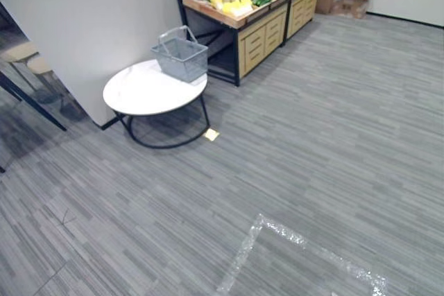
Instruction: Pick vegetable in the basket
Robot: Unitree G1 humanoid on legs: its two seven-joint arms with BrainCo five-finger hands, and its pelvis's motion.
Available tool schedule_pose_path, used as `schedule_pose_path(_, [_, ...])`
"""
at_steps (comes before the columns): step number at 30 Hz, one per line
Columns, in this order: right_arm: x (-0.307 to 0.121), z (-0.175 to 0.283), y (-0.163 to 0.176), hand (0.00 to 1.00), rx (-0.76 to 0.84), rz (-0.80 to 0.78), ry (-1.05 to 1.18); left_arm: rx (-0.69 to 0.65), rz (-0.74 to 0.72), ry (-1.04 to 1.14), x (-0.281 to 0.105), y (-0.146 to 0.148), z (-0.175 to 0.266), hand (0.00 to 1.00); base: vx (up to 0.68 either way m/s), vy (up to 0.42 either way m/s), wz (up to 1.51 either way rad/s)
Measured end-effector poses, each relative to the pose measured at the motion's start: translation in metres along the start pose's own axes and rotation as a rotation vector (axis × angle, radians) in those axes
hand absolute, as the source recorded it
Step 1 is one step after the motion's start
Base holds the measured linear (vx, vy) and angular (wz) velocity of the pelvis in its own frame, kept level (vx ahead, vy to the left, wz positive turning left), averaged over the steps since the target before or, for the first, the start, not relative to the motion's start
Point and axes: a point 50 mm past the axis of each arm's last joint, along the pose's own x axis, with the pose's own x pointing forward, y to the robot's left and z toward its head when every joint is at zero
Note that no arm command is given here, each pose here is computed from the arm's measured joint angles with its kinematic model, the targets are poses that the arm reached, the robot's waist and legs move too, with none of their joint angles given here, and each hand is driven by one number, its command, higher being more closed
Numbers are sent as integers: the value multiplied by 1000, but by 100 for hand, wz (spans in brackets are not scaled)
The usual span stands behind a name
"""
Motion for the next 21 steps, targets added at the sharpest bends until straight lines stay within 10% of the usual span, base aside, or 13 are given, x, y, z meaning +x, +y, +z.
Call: schedule_pose_path(21, [1, 7, 8, 0, 166, 36, -43, -123, 37, -1, -1, -4, -2, 0, -25, -8, -2])
